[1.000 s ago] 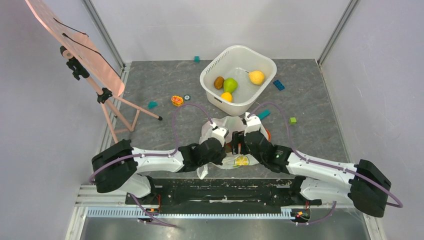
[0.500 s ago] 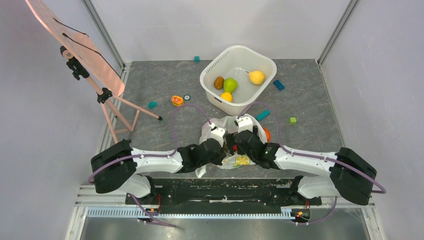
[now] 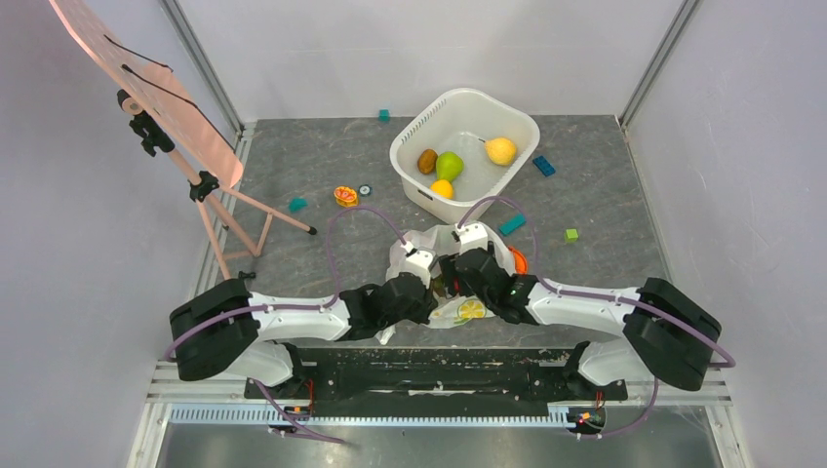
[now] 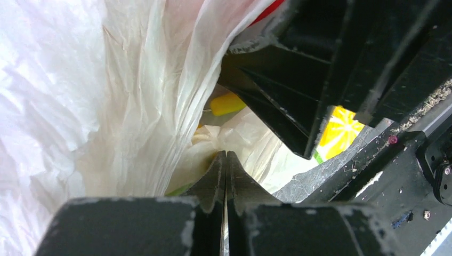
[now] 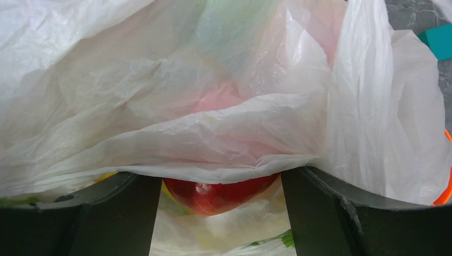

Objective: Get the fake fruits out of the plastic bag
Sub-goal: Take out the fake fruit from the plastic bag.

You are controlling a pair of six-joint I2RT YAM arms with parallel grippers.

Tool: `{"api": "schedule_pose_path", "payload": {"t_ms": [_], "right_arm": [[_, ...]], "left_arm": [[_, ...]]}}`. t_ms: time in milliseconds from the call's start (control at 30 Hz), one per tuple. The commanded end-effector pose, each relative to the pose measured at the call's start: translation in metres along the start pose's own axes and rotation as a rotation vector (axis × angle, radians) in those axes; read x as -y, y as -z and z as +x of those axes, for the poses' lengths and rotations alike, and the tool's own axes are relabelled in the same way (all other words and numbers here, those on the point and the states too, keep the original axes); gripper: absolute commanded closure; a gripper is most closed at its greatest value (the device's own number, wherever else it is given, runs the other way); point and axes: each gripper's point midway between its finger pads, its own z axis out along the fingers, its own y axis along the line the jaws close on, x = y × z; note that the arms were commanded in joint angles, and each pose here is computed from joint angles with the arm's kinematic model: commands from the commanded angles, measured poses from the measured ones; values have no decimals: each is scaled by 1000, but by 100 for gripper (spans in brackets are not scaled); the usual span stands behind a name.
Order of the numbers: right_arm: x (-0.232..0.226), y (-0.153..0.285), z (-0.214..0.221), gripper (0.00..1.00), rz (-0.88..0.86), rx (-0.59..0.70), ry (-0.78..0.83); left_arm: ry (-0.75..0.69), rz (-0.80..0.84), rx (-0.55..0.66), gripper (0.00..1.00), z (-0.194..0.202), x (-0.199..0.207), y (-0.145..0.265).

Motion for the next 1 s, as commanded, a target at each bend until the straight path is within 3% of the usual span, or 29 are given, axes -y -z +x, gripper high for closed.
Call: {"api": "schedule_pose_path", "payload": {"t_ms": [0,233,700,967], "right_arm": [[-9,11,-22,37,-75,71,2],[-16,43,-27,42,-189,69,11],[-49,120,-18,39,-541,-28,60],[-50,164,-96,39,-554,160,-18]], "left_arm": [[47,-13,50,98,-9,0,3],[67,-24,72,98,-13,-4,7],[48,18,113,98,-19,-1,14],[24,57,110,98,-23,8,16]]}}
